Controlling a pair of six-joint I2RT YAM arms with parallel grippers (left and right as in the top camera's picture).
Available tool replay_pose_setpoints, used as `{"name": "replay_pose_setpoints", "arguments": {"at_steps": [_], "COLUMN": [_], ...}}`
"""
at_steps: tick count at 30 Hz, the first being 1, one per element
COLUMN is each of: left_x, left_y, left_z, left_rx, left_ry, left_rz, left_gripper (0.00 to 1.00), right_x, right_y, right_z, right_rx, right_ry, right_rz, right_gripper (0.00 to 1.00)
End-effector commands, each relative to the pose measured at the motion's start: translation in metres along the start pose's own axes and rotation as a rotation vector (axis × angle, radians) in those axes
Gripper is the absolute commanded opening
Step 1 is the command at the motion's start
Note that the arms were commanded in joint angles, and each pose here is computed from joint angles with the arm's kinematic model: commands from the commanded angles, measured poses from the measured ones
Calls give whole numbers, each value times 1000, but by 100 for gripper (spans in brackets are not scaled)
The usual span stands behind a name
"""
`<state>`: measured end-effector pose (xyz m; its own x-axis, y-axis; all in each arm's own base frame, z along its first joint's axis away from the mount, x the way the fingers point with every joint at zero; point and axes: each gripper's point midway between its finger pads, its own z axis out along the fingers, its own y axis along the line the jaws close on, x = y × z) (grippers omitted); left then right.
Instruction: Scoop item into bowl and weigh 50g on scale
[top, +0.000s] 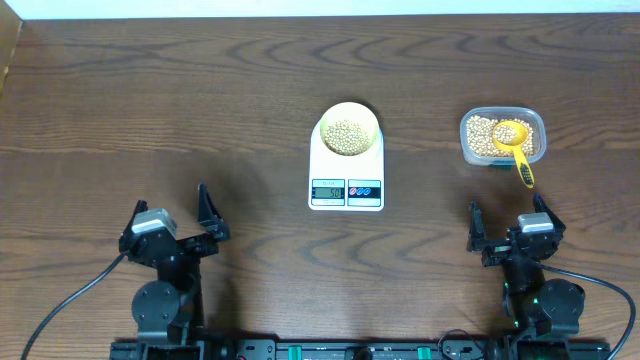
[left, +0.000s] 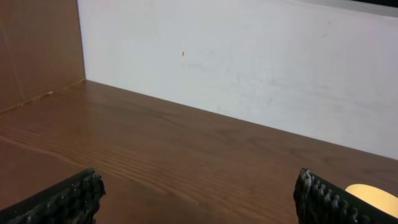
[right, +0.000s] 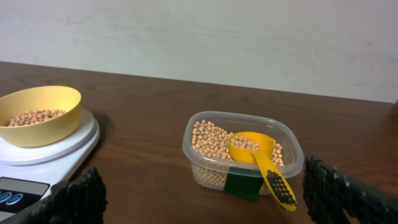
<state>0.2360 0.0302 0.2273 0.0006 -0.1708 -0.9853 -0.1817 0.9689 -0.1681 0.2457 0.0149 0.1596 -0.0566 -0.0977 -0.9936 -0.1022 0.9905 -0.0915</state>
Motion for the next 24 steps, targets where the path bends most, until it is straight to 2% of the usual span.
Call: {"name": "replay_pose_setpoints", "arguments": {"at_steps": [1,24], "left_x": [1,27], "left_y": [3,5], "left_z": [-3,6], "left_rx": [-4,9], "left_ry": [-32,-107], "left_rz": [-8,-19], "left_gripper": [100,100], "right_x": [1,1], "right_y": [1,1], "right_z": [0,0], "right_rx": [-2,-2], "right_ry": [0,0], "right_rz": [-14,-14], "right_gripper": [99,99]}}
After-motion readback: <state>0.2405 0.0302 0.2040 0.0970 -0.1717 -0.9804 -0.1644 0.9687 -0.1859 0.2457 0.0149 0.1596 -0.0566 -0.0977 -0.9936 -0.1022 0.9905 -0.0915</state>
